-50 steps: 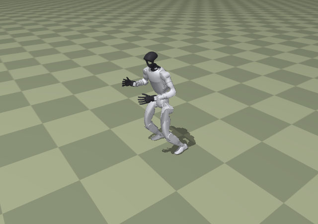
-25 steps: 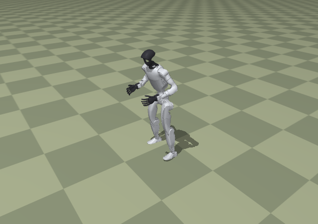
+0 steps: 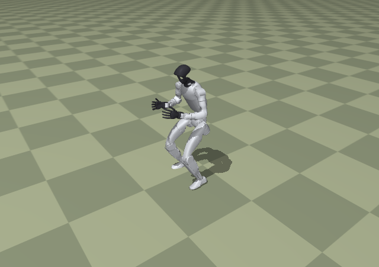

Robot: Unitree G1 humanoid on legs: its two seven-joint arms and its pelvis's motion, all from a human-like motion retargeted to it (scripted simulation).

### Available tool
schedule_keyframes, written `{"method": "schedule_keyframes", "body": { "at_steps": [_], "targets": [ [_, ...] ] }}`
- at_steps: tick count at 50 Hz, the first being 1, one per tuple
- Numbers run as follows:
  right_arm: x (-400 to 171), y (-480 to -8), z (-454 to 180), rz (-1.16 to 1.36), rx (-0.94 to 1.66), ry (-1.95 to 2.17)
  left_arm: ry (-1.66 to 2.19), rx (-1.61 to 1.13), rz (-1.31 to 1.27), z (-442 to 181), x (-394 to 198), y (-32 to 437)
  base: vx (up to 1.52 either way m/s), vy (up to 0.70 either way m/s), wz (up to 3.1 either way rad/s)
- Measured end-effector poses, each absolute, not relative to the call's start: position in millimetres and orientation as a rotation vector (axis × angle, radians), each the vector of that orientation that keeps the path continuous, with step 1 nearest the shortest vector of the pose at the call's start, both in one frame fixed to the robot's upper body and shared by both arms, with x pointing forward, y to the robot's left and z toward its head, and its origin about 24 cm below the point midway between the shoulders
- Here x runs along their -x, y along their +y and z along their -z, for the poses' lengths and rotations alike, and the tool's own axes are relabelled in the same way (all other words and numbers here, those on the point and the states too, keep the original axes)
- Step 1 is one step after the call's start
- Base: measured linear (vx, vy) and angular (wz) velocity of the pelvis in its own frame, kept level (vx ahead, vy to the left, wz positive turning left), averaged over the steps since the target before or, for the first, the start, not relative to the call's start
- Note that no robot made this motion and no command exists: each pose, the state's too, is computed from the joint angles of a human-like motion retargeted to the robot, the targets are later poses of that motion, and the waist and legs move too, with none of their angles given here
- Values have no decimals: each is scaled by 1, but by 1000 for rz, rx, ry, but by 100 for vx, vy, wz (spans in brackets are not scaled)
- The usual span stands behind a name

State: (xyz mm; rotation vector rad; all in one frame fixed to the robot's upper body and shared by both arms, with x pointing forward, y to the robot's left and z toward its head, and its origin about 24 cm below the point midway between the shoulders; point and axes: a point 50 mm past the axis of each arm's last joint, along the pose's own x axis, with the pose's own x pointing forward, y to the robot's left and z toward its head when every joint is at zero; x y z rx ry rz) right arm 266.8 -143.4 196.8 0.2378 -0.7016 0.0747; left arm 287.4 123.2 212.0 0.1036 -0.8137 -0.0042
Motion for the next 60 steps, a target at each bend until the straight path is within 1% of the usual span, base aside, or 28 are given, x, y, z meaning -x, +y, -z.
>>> {"method": "schedule_keyframes", "body": {
  "at_steps": [3, 5, 6, 7, 8, 10, 12, 18, 23, 27, 29, 31, 34, 36, 40, 43, 45, 48, 50, 53, 57, 60],
  "targets": [
    [-232, -150, -249, -283, -157, -882, -1035, -57, 93, -260, -258, 134, -52, -1, 12],
    [-210, -152, -248, -372, -31, -884, -1078, -32, 144, -260, -235, 144, -42, 0, 17],
    [-206, -152, -238, -397, 51, -853, -1064, -62, 172, -251, -227, 147, -39, 0, 19],
    [-202, -153, -228, -422, 95, -814, -1048, -97, 197, -244, -220, 150, -44, -3, 16],
    [-198, -154, -218, -438, 68, -765, -1032, -144, 210, -240, -218, 151, -52, -6, 9],
    [-198, -163, -198, -416, 56, -653, -995, -168, 220, -234, -212, 156, -58, -1, 5],
    [-196, -178, -185, -334, 103, -581, -953, -192, 217, -229, -212, 159, -62, 17, 27],
    [-193, -197, -172, -178, 118, -534, -777, -324, 173, -205, -225, 174, -64, 7, 6],
    [-192, -196, -185, -125, 155, -618, -636, -302, 83, -178, -224, 188, -59, 5, -11],
    [-207, -195, -205, -66, 161, -745, -557, -342, -19, -163, -238, 200, -76, 11, 2],
    [-225, -194, -203, -5, 141, -740, -508, -316, -50, -155, -254, 196, -81, 10, 30],
    [-236, -193, -190, 67, 62, -690, -471, -241, -45, -146, -265, 181, -68, 6, 56],
    [-230, -190, -165, 145, -90, -616, -478, -136, 17, -139, -266, 153, -46, 6, 46],
    [-217, -191, -152, 153, -130, -575, -498, -120, 89, -137, -260, 140, -31, 6, 3],
    [-197, -190, -137, 58, -104, -491, -499, -115, 251, -132, -241, 129, -28, 6, -20],
    [-195, -184, -133, -20, -81, -458, -520, -73, 336, -137, -225, 119, -32, 6, -24],
    [-202, -180, -127, -33, -34, -434, -556, -65, 378, -143, -220, 111, -36, 4, -21],
    [-226, -175, -103, 17, 65, -343, -583, -133, 401, -146, -226, 105, -34, 0, -28],
    [-235, -173, -90, 55, 98, -296, -567, -198, 368, -141, -235, 110, -29, -1, -48],
    [-226, -178, -98, 55, 63, -342, -514, -224, 248, -128, -238, 130, -22, 1, -51],
    [-200, -194, -124, -12, 58, -416, -426, -213, 60, -112, -219, 167, -18, 1, -29],
    [-185, -212, -124, 1, 149, -374, -338, -327, -49, -99, -204, 200, -21, -1, -19]
  ]
}}
